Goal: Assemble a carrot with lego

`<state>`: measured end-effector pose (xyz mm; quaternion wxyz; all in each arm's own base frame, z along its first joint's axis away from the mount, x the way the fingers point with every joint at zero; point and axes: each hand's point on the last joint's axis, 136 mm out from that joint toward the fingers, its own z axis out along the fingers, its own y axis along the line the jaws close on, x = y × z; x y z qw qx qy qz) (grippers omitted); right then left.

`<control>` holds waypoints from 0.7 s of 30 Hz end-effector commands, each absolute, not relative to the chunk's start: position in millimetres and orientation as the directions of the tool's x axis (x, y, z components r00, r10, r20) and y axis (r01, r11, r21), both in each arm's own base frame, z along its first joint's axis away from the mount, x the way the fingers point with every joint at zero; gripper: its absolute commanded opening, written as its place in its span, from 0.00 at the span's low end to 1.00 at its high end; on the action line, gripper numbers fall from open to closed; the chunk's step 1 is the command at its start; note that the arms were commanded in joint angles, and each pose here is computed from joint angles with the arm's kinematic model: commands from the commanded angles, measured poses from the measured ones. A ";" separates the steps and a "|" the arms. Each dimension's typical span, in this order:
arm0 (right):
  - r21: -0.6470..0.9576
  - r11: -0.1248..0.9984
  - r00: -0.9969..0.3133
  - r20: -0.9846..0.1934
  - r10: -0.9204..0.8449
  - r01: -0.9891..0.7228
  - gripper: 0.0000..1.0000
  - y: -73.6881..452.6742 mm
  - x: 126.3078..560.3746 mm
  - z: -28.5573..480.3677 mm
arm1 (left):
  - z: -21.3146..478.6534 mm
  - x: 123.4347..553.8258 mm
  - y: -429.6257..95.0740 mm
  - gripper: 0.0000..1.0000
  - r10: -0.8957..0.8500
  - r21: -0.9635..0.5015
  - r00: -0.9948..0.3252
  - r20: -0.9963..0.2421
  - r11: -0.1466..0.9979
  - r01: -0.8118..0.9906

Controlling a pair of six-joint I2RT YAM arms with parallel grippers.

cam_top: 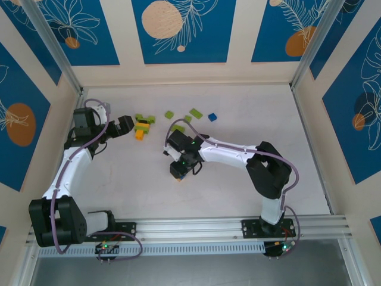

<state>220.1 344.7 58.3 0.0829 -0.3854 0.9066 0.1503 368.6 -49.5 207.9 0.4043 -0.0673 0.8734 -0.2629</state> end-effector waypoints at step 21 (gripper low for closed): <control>0.211 0.735 -0.748 0.023 -0.663 -0.645 0.33 277.2 176.7 3.9 | 217.7 371.2 -53.3 1.00 -0.314 -0.510 -0.655 -0.687 0.851 0.127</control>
